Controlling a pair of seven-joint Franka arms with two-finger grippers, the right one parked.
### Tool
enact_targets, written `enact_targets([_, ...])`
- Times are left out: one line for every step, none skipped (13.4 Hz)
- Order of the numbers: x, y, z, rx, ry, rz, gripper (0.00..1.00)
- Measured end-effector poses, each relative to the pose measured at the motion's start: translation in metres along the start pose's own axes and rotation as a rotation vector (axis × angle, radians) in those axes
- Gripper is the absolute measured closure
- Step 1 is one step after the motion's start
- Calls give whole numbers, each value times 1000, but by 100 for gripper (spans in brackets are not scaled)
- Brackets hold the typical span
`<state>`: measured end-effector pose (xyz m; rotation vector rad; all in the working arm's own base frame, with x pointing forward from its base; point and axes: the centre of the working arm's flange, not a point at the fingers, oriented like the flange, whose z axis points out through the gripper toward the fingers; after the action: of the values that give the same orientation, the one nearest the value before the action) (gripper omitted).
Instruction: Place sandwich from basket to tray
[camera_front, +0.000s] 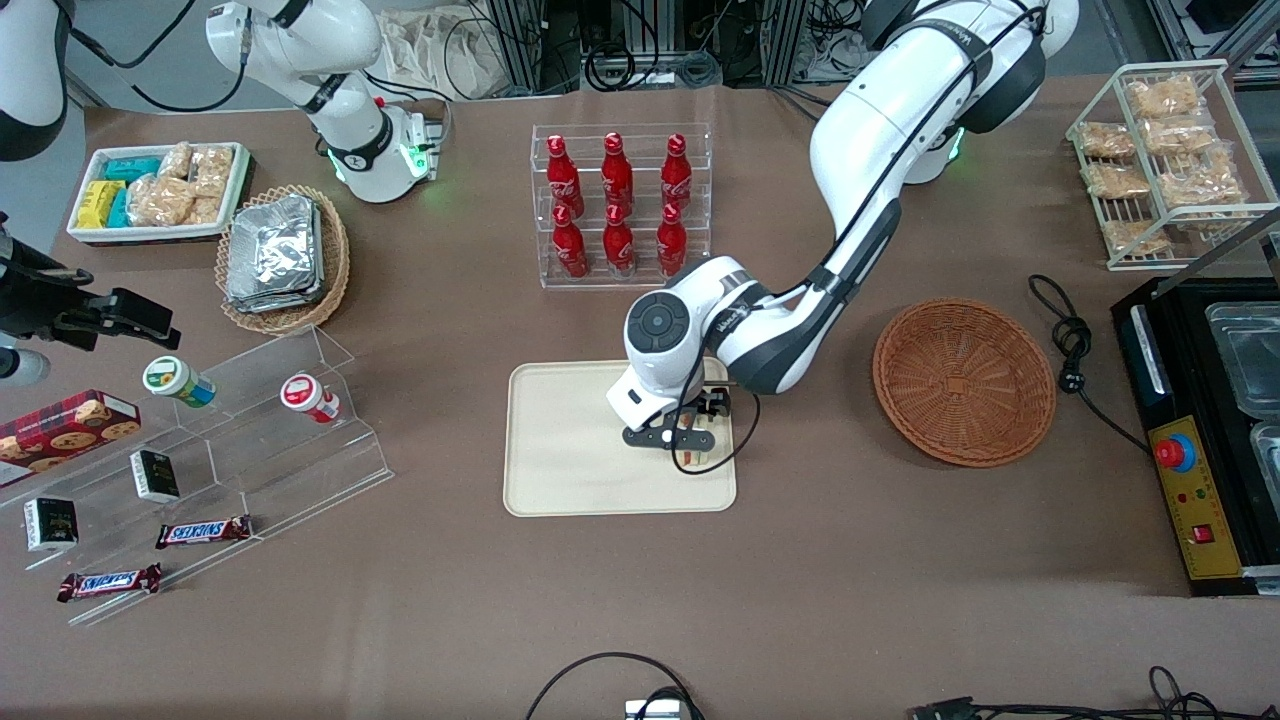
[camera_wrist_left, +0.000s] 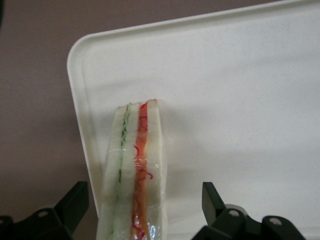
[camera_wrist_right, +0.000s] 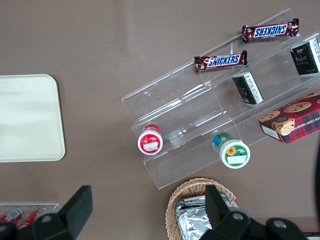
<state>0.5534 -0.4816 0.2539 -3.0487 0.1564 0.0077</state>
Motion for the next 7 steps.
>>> enact_targets([4, -5, -6, 2, 6, -12, 0])
enact_targets([8, -14, -14, 8, 9, -25, 0])
enact_targets([13, -23, -23, 16, 12, -42, 0])
enact_targets([17, -32, -34, 23, 20, -64, 0])
enact_targets([23, -43, -48, 32, 36, -94, 0])
enact_targets([29, -55, -63, 39, 56, -127, 0])
enact_targets([34, -67, -78, 47, 75, -161, 0])
